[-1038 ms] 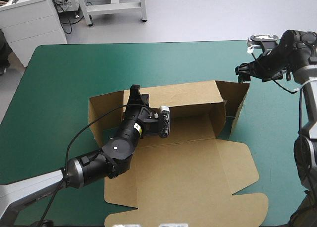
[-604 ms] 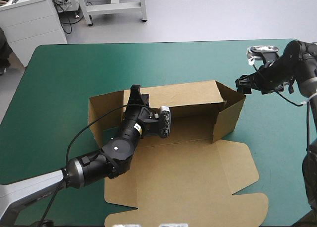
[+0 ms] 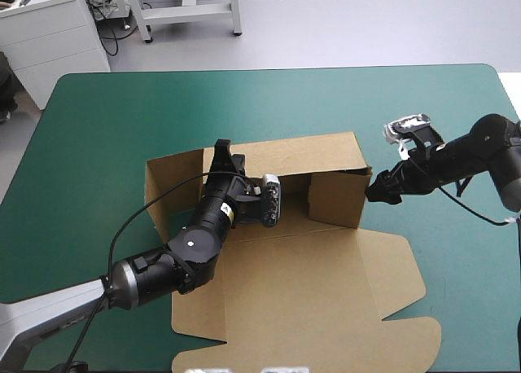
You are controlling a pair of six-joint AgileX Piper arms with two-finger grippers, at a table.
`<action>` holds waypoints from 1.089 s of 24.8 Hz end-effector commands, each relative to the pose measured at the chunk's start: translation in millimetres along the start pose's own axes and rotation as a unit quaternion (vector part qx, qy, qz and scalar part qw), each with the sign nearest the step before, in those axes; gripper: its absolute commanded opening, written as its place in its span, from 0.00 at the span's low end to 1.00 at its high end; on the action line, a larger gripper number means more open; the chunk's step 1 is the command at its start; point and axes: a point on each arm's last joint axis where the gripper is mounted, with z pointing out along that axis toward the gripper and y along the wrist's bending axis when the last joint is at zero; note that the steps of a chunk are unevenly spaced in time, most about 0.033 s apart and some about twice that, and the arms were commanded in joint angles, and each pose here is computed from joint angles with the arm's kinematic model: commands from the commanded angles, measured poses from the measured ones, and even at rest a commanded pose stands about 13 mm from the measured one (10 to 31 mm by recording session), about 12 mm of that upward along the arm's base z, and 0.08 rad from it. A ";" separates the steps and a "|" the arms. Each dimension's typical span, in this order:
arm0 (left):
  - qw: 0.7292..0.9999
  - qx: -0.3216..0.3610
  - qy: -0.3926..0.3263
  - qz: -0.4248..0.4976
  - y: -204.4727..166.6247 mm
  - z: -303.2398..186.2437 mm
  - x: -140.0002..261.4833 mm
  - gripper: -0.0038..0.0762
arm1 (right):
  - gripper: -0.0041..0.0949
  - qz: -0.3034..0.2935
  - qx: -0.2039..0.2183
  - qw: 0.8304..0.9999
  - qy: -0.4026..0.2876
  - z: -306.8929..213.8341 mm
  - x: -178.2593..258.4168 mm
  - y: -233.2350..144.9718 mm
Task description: Fold the box
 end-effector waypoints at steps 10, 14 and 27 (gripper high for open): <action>1.000 -0.023 -0.015 -0.003 12.6 -7.0 -2.6 0.01 | 0.75 -0.022 -0.065 0.992 -0.102 6.7 7.1 18.4; 1.000 -0.022 -0.014 -0.005 12.5 -7.0 -2.6 0.01 | 0.67 -0.046 0.006 0.986 -0.163 10.9 12.3 34.4; 0.999 -0.019 -0.025 -0.017 11.9 -7.0 -4.5 0.01 | 0.13 -0.053 0.078 0.973 -0.212 40.2 20.9 63.5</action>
